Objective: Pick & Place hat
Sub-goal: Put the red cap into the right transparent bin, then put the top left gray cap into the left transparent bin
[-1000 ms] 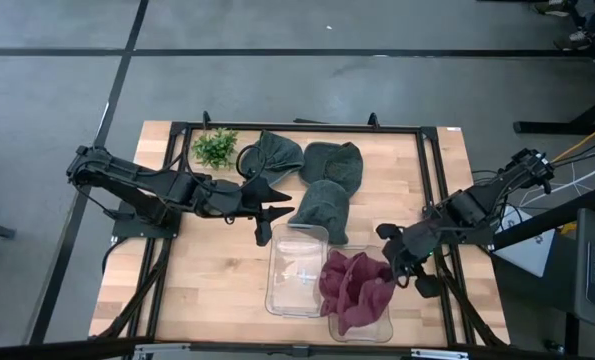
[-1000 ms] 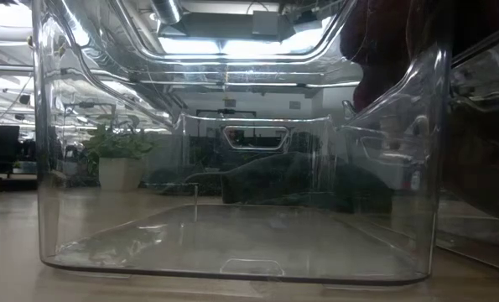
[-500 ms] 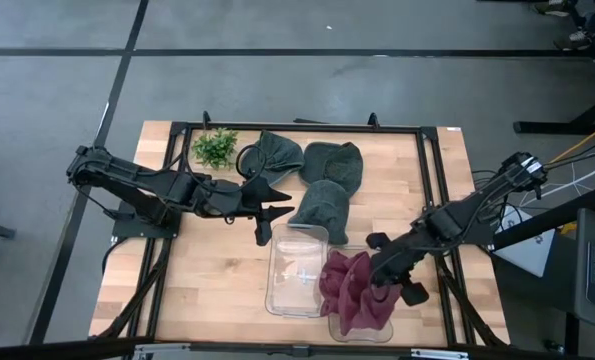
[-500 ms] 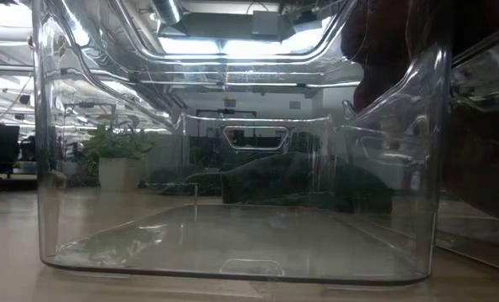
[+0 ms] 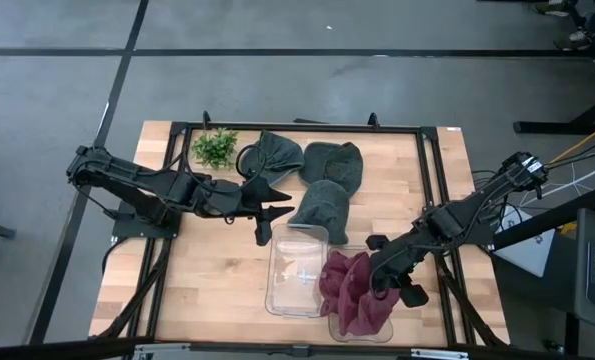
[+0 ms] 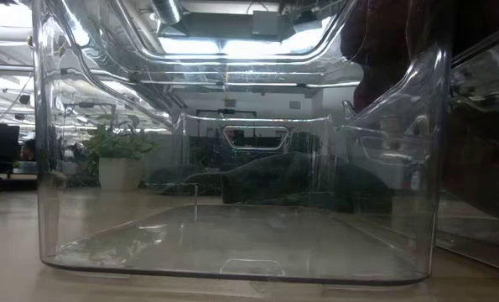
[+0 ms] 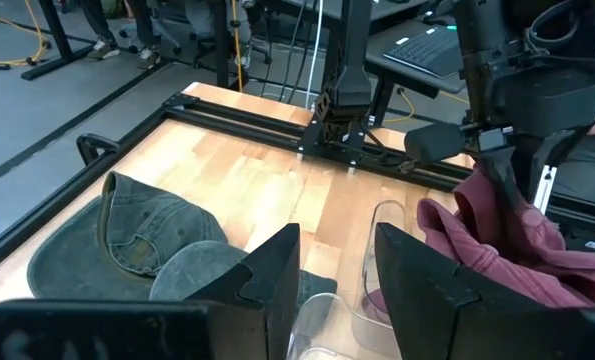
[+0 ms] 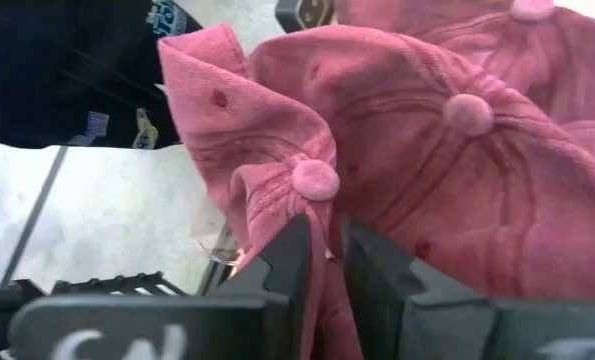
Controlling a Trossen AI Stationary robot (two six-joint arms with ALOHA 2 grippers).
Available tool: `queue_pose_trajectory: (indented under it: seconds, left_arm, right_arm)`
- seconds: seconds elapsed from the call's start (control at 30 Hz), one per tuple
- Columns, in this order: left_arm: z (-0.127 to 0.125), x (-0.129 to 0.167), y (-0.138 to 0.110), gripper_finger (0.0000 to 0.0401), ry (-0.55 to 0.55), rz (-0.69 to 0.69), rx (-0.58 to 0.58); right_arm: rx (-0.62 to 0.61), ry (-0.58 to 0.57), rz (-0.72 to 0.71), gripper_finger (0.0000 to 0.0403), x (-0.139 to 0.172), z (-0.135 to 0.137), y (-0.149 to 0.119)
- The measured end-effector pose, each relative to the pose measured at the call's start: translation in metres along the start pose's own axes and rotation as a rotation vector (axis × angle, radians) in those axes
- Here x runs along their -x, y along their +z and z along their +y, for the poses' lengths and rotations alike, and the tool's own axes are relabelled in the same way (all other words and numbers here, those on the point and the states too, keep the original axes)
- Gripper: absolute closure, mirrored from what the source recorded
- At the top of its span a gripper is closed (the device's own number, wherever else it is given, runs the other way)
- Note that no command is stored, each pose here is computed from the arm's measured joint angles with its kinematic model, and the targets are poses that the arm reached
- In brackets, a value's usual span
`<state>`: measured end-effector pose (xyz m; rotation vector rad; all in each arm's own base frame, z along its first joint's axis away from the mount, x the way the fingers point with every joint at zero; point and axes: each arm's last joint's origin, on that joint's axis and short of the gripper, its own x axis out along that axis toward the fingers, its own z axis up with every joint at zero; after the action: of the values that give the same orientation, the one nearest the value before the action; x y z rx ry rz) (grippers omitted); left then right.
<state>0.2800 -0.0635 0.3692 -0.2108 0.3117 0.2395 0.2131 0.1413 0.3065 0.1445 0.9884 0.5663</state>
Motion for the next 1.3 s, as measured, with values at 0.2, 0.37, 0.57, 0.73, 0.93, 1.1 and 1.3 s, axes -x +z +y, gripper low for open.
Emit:
queue_pose_trajectory:
  seconds: [0.2,0.37,0.57,0.73,0.93,1.1,1.3]
  left_arm:
    - [0.000,0.000,0.000,0.0274,-0.002,0.001,0.000]
    - [0.000,0.000,0.000,0.0274,-0.009,0.003,0.001]
    - [-0.001,0.000,0.000,0.0274,-0.028,0.010,0.001]
    - [-0.002,0.000,-0.001,0.0274,-0.064,0.023,0.001]
    - [-0.003,0.000,-0.001,0.0274,-0.102,0.036,-0.010]
    - [0.003,-0.002,0.004,0.0274,-0.123,0.025,0.047]
    - [0.029,-0.008,0.012,0.0274,-0.140,0.051,0.082]
  right_arm:
    - [0.001,0.026,-0.019,0.0294,0.000,0.001,0.002]
    - [0.008,0.089,-0.015,0.0276,0.006,0.004,0.001]
    - [0.077,0.103,-0.140,0.0277,0.040,0.015,0.011]
    - [0.140,0.020,-0.263,0.0278,0.068,0.018,0.014]
    - [0.114,-0.243,-0.395,0.0278,0.096,0.009,0.007]
    - [0.034,-0.543,-0.547,0.0278,0.121,-0.001,0.001]
    - [-0.115,-0.813,-0.703,0.0278,0.146,-0.011,-0.006]
